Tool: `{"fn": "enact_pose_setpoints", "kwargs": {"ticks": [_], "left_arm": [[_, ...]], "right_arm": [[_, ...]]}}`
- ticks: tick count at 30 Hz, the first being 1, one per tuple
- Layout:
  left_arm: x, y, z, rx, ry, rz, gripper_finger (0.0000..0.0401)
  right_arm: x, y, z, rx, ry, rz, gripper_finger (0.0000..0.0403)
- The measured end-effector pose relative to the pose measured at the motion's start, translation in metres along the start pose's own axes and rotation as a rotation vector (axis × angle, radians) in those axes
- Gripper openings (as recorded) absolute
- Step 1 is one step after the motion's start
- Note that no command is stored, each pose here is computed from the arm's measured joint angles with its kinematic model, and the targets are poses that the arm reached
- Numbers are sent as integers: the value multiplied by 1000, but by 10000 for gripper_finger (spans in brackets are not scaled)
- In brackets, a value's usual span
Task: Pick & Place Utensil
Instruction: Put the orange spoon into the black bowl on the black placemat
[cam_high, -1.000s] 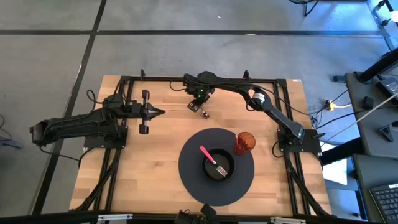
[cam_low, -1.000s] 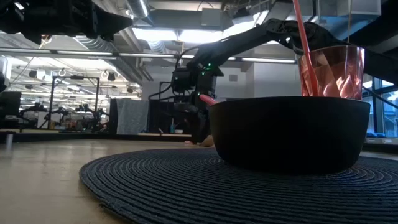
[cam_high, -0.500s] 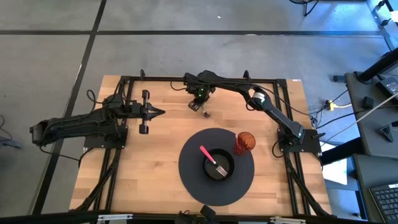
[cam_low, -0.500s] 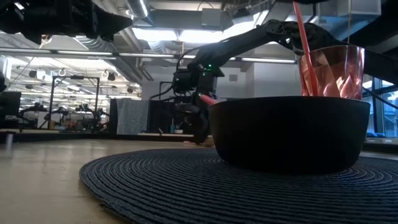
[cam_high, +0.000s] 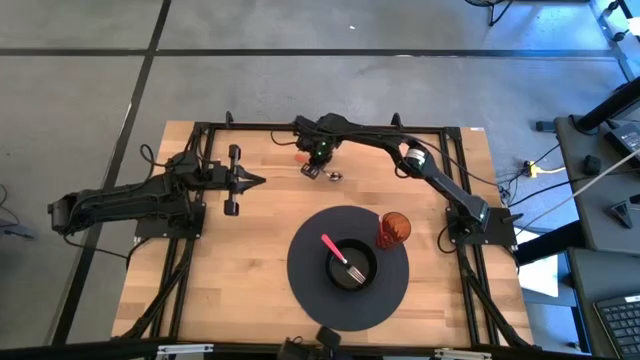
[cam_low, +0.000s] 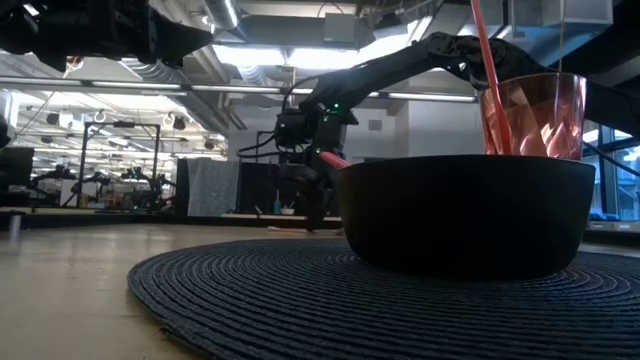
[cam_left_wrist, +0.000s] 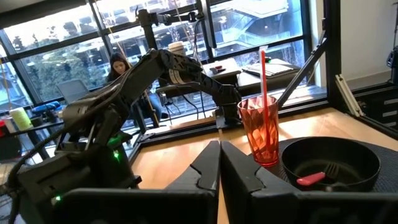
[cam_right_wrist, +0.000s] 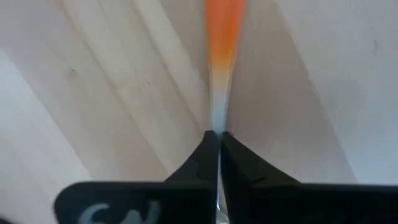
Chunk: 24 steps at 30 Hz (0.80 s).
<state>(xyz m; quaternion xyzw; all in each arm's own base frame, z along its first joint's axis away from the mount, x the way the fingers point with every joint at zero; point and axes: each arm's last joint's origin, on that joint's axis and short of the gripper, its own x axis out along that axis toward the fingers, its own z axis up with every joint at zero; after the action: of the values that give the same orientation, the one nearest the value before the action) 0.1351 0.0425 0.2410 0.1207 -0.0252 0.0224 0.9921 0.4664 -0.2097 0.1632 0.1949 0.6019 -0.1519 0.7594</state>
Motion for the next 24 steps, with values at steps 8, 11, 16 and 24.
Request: {"fn": "enact_pose_setpoints", "kwargs": {"ticks": [8,11,16,24], "left_arm": [[0,0,-1,-3,10,-2,6],[0,0,-1,-3,9,-2,4],[0,0,-1,-3,9,-3,7],[0,-1,-2,-8,24,-6,4]], "right_arm": [[-8,2,2,-10,-24,12,2],[-8,2,1,-9,-11,11,2],[-9,8,0,-25,-8,13,2],[-11,11,-6,-53,47,8,42]]}}
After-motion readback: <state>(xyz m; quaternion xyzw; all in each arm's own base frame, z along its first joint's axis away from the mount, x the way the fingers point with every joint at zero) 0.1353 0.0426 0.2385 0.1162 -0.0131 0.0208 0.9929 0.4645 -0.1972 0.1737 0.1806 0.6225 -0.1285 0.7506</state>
